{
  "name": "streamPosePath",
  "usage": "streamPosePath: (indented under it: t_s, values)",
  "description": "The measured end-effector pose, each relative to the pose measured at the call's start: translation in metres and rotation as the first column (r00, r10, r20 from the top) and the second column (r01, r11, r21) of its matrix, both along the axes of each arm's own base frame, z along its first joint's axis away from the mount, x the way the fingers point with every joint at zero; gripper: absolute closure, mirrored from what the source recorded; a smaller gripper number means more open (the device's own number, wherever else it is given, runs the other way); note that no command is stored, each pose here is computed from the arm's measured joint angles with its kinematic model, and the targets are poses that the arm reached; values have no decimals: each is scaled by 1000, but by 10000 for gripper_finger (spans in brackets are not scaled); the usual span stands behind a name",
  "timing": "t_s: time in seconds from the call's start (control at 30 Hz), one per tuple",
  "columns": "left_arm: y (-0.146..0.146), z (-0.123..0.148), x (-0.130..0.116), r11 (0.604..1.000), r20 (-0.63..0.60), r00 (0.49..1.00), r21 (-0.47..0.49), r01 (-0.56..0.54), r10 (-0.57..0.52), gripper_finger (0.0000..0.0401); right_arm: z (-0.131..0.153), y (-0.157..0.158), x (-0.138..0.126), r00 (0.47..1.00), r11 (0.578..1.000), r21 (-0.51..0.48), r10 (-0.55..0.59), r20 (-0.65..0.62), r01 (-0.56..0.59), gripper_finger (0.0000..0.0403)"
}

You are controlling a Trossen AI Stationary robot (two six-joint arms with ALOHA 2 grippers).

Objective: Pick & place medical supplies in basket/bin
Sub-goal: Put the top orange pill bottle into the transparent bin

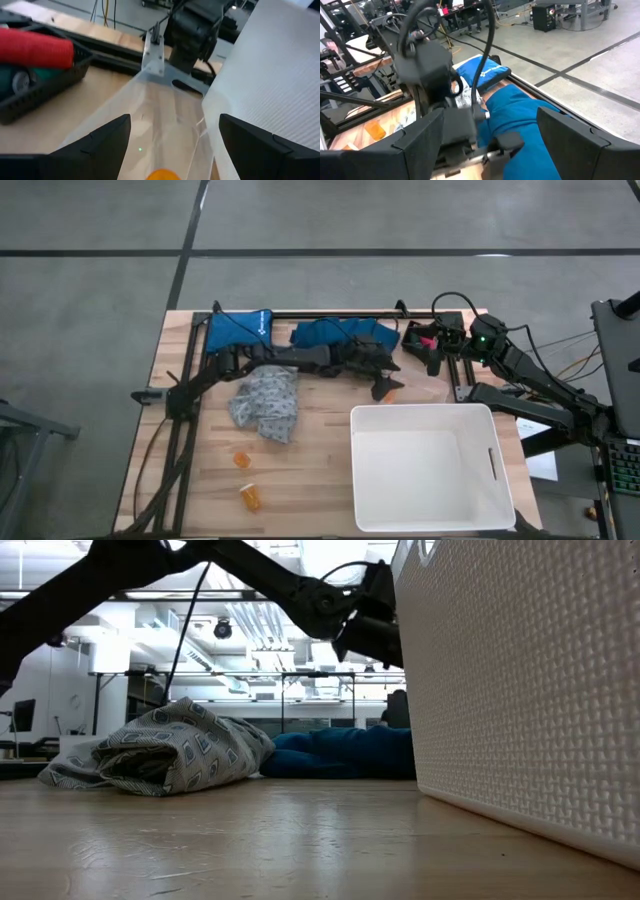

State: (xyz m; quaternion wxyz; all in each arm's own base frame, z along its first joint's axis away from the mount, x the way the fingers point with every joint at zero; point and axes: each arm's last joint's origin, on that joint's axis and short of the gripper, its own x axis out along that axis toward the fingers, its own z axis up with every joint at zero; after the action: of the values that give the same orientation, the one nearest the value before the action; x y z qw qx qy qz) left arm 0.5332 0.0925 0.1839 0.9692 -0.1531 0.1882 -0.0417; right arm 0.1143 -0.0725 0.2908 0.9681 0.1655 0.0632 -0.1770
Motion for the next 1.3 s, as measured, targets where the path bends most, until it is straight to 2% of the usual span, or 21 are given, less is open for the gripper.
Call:
streamPosePath:
  t_s: [0.2, 0.33, 0.43, 0.6, 0.73, 0.93, 1.1, 1.3]
  values:
    - [15, 24, -8, 999, 38, 999, 9, -36, 36, 90, 0, 0, 0, 1000, 1000, 0, 0, 0, 0, 92]
    - [26, 47, -17, 998, 55, 996, -19, -67, 68, 91, 0, 0, 0, 1000, 1000, 0, 0, 0, 0, 92]
    - [30, 61, -27, 996, 8, 996, -34, -84, 84, 91, 0, 0, 0, 1000, 1000, 0, 0, 0, 0, 92]
    - [28, 81, -51, 990, -173, 977, -46, -131, 121, 90, 0, 0, 0, 1000, 1000, 0, 0, 0, 0, 92]
    - [23, 96, -74, 980, -313, 931, -14, -200, 186, 90, 0, 0, 0, 1000, 1000, 0, 0, 0, 0, 92]
    - [4, 122, -107, 951, -466, 833, 71, -301, 299, 92, 0, 0, 0, 1000, 1000, 0, 0, 0, 0, 92]
    - [-22, 146, -135, 941, -537, 774, 148, -304, 335, 93, 0, 0, 0, 1000, 1000, 0, 0, 0, 0, 92]
    - [-63, 157, -173, 950, -713, 633, 171, -261, 302, 94, 0, 0, 0, 1000, 1000, 0, 0, 0, 0, 92]
